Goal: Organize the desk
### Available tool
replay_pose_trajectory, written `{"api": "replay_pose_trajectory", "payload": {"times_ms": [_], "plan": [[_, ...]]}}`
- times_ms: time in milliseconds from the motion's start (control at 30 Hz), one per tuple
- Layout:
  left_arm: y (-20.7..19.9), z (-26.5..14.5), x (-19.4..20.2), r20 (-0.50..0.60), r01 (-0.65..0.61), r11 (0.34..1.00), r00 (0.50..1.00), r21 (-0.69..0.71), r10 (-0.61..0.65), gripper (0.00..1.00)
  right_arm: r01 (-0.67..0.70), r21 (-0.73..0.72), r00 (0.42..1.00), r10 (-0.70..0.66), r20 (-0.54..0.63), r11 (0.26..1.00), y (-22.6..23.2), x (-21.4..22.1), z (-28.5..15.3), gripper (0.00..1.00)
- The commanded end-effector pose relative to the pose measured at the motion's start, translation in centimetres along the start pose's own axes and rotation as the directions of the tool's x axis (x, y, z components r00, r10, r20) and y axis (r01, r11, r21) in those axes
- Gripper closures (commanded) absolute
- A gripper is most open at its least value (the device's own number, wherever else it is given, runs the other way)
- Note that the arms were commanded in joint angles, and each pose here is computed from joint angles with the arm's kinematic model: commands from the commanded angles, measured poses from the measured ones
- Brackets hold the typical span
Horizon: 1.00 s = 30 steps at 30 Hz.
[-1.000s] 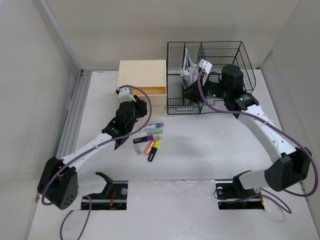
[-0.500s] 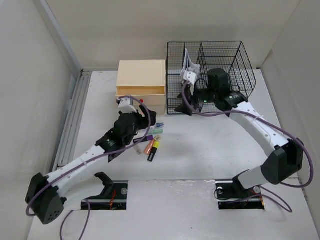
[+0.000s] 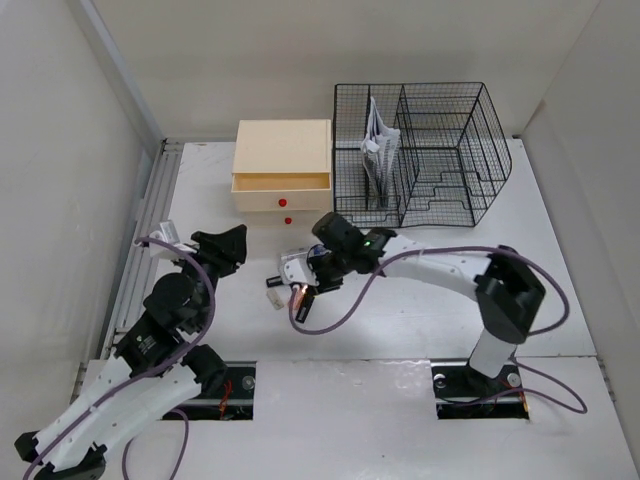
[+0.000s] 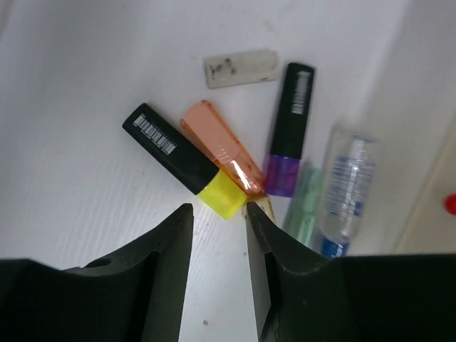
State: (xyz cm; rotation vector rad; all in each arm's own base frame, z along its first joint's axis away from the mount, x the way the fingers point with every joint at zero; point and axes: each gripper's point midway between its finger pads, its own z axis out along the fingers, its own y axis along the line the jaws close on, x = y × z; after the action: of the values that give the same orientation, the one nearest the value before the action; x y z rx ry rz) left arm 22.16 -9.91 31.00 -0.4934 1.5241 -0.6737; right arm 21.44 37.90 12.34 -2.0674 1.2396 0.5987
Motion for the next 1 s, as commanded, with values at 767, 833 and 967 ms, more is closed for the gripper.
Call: {"api": "replay_pose_trajectory", "payload": {"times_ms": [767,833,967], "plan": [[0.8,-3.3,-3.2,0.061,0.036,0.998,0.997,0.049,-0.039,0.42,-0.086,0.288,0.976,0.139,-0.170,0.954,-12.1,2.5,7.3,0.55],[0.8,-3.5,-3.6,0.069,0.045,0.997,0.996,0.058,-0.049,0.41,-0.095,0.303,0.971,0.155,-0.181,0.948,-12.4,2.9,7.5,0.55],[0.8,-3.8,-3.9,0.074,0.050,0.997,0.996,0.062,-0.054,0.41,-0.112,0.318,0.966,0.178,-0.187,0.941,-12.7,3.2,7.8,0.52]]}}
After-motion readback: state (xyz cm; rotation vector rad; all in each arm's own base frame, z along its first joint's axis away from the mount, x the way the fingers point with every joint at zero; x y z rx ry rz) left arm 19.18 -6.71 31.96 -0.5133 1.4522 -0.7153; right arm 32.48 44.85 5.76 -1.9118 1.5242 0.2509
